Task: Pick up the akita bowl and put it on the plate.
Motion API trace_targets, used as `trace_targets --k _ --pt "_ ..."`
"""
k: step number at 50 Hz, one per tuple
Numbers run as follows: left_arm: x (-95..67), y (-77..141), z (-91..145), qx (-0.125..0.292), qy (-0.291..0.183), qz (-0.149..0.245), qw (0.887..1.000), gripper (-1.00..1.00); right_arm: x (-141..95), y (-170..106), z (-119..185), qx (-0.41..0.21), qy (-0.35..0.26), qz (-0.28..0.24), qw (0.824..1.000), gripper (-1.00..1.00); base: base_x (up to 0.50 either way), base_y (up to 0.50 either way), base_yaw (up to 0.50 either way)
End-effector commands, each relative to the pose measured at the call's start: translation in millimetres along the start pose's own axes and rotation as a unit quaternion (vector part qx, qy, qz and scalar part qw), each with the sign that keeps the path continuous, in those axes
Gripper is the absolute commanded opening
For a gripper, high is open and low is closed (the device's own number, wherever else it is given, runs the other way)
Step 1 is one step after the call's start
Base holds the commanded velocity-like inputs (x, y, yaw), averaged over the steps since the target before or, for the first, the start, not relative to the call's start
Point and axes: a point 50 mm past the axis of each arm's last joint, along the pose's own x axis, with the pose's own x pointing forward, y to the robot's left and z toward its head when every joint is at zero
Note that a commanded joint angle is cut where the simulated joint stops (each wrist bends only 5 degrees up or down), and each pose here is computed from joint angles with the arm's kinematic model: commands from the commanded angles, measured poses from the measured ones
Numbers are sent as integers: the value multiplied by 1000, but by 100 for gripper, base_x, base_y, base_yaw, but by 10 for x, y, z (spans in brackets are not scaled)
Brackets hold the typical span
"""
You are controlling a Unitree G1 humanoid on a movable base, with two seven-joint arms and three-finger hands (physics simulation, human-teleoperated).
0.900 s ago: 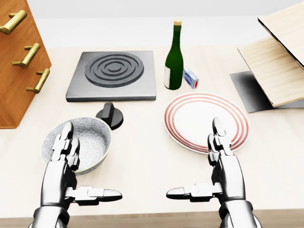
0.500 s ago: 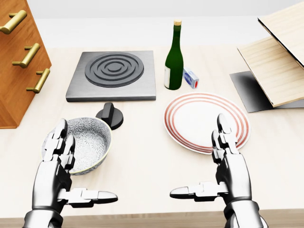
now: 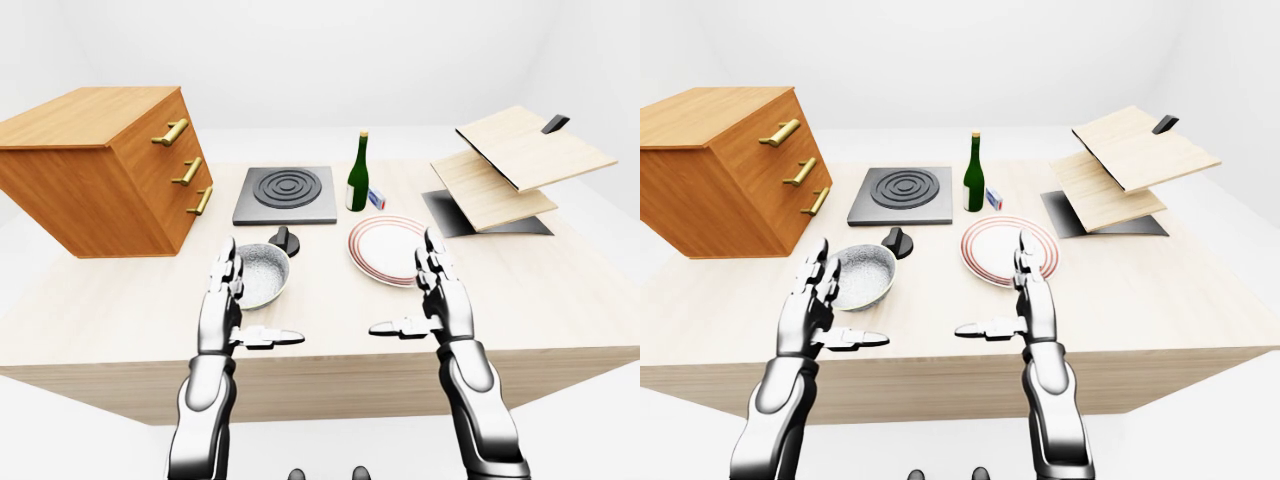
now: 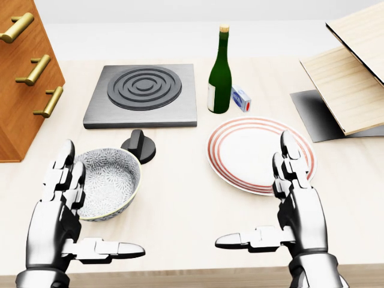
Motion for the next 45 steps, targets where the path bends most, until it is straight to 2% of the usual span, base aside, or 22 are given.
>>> trace_targets --k 1,3,5,12,16,24,30,45 --pt "-37 6 137 5 -27 5 1000 100 -30 2 161 -2 -34 -2 999 100 0 0 0" --pt "-38 6 139 5 -27 5 1000 100 -30 2 161 -2 -34 -2 999 100 0 0 0" --pt "-64 17 249 5 -50 9 999 100 -50 8 251 -2 -53 -1 999 100 0 0 0" --pt "-75 45 292 4 -60 17 998 100 -99 33 497 -6 -106 4 994 100 0 0 0" --pt "-83 92 326 12 -66 28 997 100 -120 53 543 -11 -115 7 993 100 0 0 0" --pt "-91 300 352 11 -72 63 995 100 -111 38 524 -10 -111 4 994 100 0 0 0" --pt "-104 376 349 16 -71 78 994 100 -118 40 542 -9 -115 4 993 100 0 0 0" --pt "-180 764 330 33 -63 155 985 100 -104 24 525 -9 -112 1 994 100 0 0 0"
